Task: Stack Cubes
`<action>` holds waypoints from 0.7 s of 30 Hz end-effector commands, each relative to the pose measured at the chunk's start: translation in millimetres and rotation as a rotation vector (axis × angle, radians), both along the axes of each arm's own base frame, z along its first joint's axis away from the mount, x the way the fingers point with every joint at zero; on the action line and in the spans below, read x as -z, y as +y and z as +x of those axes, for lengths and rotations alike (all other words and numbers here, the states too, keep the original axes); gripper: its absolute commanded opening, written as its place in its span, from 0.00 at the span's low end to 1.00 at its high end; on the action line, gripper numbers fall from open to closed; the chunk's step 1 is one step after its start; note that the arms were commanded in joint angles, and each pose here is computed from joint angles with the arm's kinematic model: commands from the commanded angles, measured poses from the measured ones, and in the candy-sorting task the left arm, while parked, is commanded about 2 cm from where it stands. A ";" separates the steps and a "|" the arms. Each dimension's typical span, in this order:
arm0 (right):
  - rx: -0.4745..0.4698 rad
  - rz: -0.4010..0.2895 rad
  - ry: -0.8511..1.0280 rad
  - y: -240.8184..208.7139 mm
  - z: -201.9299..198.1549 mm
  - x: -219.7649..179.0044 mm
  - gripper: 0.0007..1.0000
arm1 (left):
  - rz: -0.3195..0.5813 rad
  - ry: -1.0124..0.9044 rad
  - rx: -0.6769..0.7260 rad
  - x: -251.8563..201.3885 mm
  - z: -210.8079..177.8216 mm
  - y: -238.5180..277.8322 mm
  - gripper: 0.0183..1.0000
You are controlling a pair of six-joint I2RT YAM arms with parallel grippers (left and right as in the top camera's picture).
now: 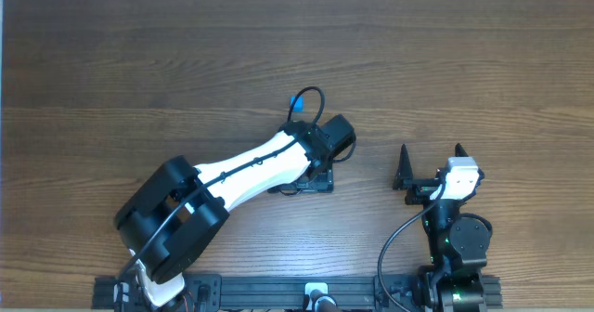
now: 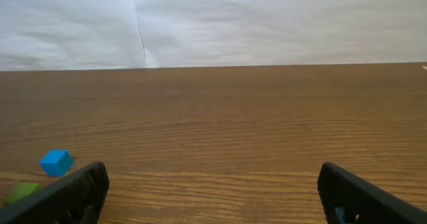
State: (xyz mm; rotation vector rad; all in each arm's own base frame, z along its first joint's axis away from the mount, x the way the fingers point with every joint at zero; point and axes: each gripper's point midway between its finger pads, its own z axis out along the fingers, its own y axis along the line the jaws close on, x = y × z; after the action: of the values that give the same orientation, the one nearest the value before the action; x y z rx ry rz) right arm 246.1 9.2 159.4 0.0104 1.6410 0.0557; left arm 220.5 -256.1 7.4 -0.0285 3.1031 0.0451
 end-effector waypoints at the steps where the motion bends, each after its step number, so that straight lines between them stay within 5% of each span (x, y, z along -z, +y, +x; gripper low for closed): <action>1: -0.012 -0.008 0.002 2.4 -0.1 2.2 0.99 | -0.017 -0.003 -0.032 -3.5 -2.6 2.4 0.79; 12: -0.012 -0.008 0.001 2.4 -0.1 2.1 0.99 | -0.018 -0.001 -0.033 -3.5 -2.6 2.4 0.29; 21: -0.012 -0.008 0.001 2.4 -0.1 2.1 0.99 | -0.029 -0.010 -0.033 -7.7 -1.7 1.3 0.15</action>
State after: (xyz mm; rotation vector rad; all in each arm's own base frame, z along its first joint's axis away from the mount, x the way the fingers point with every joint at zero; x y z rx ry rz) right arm 246.1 9.2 159.4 0.0107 1.6410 0.0560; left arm 216.8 -253.8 3.6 -0.0734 3.1129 0.0461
